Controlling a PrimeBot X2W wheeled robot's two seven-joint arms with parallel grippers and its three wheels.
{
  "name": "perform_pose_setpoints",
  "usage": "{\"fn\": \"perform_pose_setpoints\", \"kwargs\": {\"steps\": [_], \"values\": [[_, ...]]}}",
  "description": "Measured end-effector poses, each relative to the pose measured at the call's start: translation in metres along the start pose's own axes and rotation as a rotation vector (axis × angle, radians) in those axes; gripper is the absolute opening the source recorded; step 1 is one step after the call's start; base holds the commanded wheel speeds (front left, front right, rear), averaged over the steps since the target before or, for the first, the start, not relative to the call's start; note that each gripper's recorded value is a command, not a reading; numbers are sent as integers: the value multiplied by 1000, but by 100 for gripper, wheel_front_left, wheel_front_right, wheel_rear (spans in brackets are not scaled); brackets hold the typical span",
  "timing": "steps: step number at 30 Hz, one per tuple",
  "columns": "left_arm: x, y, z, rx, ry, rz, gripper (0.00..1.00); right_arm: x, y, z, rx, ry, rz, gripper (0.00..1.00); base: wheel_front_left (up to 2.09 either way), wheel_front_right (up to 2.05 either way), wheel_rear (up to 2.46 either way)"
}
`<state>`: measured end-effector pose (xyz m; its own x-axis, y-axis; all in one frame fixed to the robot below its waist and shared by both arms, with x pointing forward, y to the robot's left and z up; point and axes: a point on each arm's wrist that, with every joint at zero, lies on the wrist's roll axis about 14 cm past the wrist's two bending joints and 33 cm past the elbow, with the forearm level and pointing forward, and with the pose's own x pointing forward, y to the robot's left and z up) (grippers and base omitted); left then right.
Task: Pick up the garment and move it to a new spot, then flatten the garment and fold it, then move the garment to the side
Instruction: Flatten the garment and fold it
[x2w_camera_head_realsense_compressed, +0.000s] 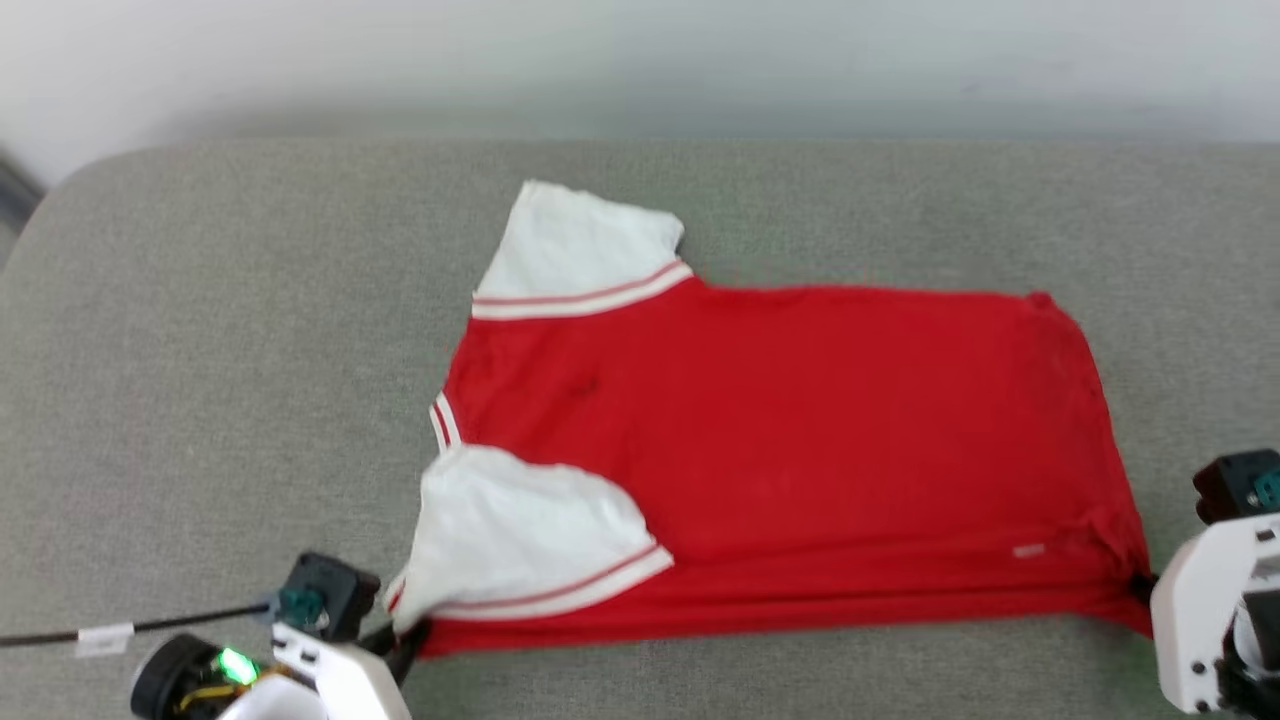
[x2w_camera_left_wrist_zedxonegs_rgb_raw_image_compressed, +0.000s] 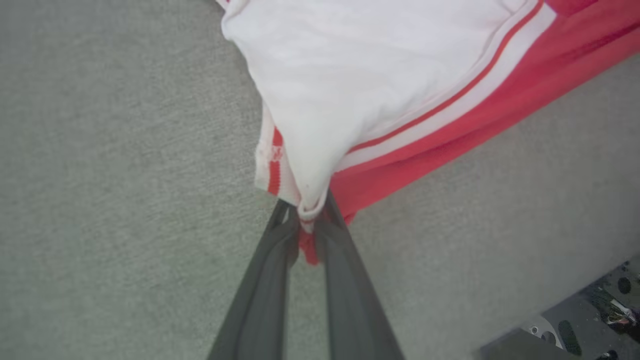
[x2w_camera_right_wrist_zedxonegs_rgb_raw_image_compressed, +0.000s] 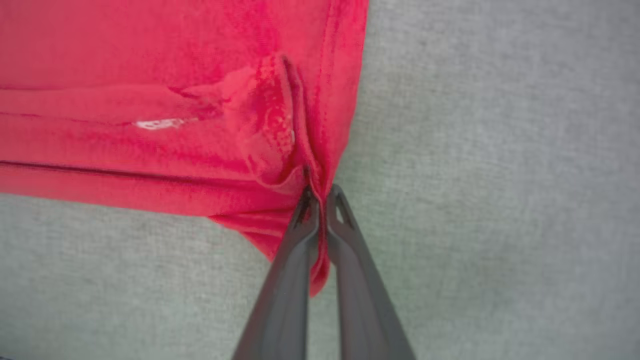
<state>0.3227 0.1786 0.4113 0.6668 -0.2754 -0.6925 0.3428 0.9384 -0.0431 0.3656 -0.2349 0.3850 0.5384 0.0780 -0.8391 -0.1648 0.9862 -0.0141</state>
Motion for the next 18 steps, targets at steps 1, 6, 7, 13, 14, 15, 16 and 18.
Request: {"fn": "perform_pose_setpoints", "kwargs": {"steps": [1,6,7,13,14,15,16,18], "values": [[-3,-4,-6,-6,12,-8,0,-6,-4,-4,-2,6,-6,0,0,0,0],[-15,-25,-34,-29,72,-61,0,-33,-14,-23,13,25,-25,0,0,0,0],[-17,-29,-37,-34,79,-70,0,-36,-16,-28,20,29,-30,0,0,0,0],[-16,-39,-50,-55,96,-93,0,-41,-19,-56,52,78,-48,0,0,0,0],[-15,-41,-52,-62,102,-104,0,-41,-19,-59,53,85,-52,0,0,0,0],[-15,-41,-52,-62,102,-104,0,-41,-19,-59,53,85,-52,0,0,0,0],[-14,-44,-54,-67,106,-113,0,-39,-18,-63,64,91,-49,0,0,0,0],[-13,-46,-60,-72,121,-125,0,-36,-13,-70,88,103,-33,0,0,0,0]]}}
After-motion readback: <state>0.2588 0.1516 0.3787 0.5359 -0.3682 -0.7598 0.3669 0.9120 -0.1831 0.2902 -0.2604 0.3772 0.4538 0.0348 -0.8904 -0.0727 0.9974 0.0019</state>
